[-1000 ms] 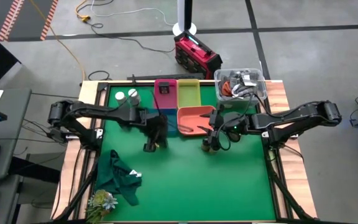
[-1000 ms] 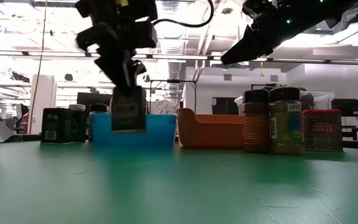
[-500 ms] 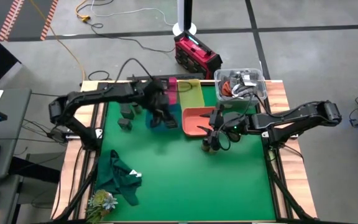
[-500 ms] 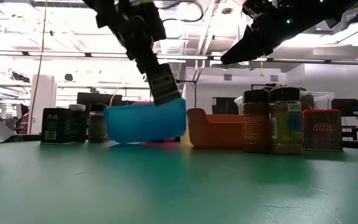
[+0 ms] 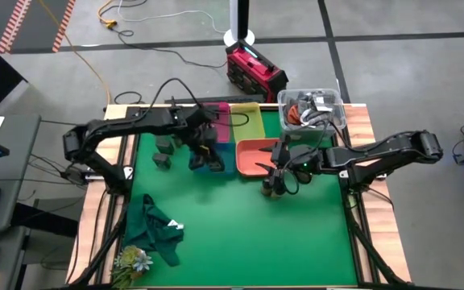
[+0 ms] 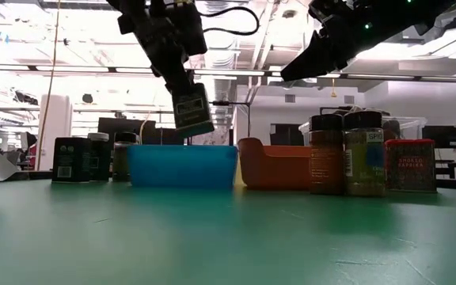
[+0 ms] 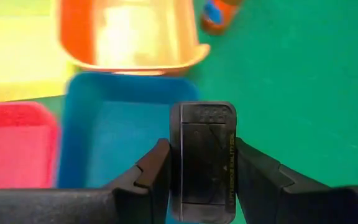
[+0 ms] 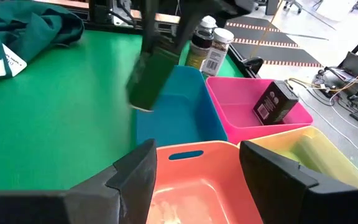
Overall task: Sort spices by type
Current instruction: Put the bottom black seasoning can into the red bin
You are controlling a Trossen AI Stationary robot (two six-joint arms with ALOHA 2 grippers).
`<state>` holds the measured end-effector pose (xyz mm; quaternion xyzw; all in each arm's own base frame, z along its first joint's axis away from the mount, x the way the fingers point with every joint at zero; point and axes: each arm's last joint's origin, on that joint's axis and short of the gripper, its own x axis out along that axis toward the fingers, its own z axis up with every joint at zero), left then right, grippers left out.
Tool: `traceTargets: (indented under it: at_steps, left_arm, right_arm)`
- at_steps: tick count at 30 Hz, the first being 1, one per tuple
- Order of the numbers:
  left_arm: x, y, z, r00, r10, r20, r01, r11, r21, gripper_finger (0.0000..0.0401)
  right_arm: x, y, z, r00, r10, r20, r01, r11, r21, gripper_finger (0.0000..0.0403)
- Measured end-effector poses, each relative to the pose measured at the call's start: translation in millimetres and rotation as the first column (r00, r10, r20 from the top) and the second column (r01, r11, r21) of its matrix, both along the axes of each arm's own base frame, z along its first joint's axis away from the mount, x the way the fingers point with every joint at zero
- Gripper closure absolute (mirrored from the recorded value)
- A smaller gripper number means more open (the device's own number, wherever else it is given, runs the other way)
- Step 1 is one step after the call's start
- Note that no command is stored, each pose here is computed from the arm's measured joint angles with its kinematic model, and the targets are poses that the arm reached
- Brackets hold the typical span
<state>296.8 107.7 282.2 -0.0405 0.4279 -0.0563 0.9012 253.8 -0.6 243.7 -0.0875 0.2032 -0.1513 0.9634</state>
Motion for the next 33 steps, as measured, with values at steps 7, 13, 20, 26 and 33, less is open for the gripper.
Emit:
traceTargets:
  at_steps: [7,13,20,26,33]
  left_arm:
    - [2.7,27.1,8.4,0.983,0.152,0.108,-0.170,0.968,0.187,0.0262]
    - [0.8,51.2,14.5,0.965,0.189,0.179,-0.244,0.898,0.367,0.0262]
    - [-7.7,83.5,-3.9,0.965,0.246,0.087,-0.259,0.857,0.445,0.0262]
    - [-2.0,100.0,-37.1,0.970,0.241,-0.044,-0.192,0.860,0.474,0.0262]
    - [0.2,102.9,-49.9,0.958,0.256,-0.128,-0.151,0.832,0.534,0.0262]
  right_arm:
    - [0.1,0.1,0.0,1.000,-0.003,0.007,0.003,1.000,0.019,0.0143]
    - [0.3,2.1,-0.3,1.000,0.004,0.006,-0.005,1.000,0.019,0.0143]
    - [0.7,6.0,1.0,1.000,0.020,0.019,-0.021,1.000,0.019,0.0143]
    - [1.4,7.1,2.6,0.999,0.027,0.035,-0.027,1.000,0.016,0.0143]
    - [1.5,9.1,2.8,0.998,0.041,0.040,-0.042,0.999,0.023,0.0143]
